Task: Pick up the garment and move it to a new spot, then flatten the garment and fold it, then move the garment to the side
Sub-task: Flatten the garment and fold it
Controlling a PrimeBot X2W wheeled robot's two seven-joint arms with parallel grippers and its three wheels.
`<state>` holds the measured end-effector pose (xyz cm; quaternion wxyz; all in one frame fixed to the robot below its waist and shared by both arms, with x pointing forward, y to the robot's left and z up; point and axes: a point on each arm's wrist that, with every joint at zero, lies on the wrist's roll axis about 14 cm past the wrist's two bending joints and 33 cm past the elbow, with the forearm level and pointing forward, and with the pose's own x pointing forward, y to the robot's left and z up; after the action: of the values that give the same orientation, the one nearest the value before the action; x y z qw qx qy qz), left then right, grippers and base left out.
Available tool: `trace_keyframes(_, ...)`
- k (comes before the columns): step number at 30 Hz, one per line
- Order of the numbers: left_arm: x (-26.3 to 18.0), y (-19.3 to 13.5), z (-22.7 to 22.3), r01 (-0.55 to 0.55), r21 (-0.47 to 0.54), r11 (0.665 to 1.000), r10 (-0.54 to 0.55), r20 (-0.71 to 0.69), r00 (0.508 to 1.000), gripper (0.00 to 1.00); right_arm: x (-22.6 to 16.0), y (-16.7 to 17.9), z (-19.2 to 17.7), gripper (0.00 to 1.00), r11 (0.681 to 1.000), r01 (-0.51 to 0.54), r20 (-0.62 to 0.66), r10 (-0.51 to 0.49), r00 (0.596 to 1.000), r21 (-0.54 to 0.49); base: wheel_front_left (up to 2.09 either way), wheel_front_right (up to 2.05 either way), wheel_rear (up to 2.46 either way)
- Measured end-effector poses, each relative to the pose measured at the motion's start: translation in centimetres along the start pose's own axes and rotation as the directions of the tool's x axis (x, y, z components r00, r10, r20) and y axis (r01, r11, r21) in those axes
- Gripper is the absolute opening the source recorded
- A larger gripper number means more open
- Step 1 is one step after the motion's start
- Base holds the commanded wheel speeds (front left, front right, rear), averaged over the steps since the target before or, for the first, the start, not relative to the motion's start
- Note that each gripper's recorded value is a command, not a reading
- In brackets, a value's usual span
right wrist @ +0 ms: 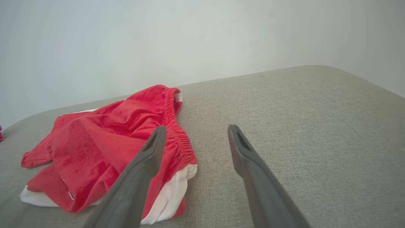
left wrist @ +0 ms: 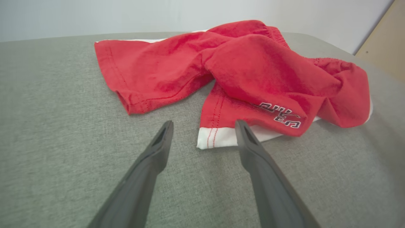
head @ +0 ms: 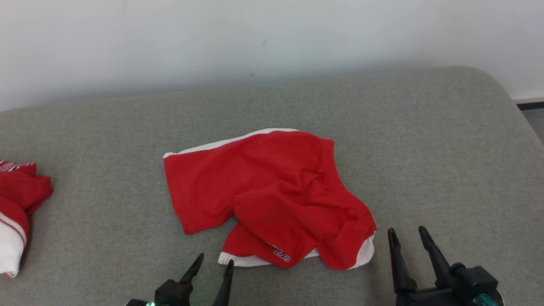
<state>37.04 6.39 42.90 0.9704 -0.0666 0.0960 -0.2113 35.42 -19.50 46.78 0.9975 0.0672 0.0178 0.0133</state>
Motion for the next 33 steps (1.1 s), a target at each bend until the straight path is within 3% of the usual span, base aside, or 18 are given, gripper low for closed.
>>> trace_keyframes(10,2.2,-0.1,-3.2,0.034,-0.003,0.999,-0.034,-0.119,0.992,1.00,-0.8,-2.1,-0.2,1.00,0.997,0.073,-0.009,-0.073,0.997,-0.002,0.00,0.00,0.00)
trace_keyframes(11,2.4,-0.2,-3.8,0.035,-0.019,0.999,-0.038,-0.141,0.989,0.47,-1.0,-2.3,-0.3,1.00,0.997,0.081,-0.012,-0.081,0.997,-0.002,0.00,0.00,0.00)
trace_keyframes(12,2.5,-0.3,-3.9,0.036,-0.027,0.999,-0.040,-0.142,0.989,0.02,-1.0,-2.4,-0.4,1.00,0.996,0.085,-0.014,-0.085,0.996,-0.001,0.00,0.00,0.00)
trace_keyframes(21,2.2,0.5,-2.0,-0.001,-0.050,0.999,-0.003,-0.078,0.997,0.00,-0.9,-2.0,-0.6,1.00,0.997,0.075,-0.018,-0.075,0.997,0.003,0.00,0.00,0.00)
trace_keyframes(33,-5.4,6.1,-2.4,-0.201,-0.041,0.979,0.198,-0.061,0.978,0.00,-1.0,0.0,-1.8,1.00,1.000,-0.005,-0.057,0.005,0.998,-0.004,0.00,0.00,0.00)
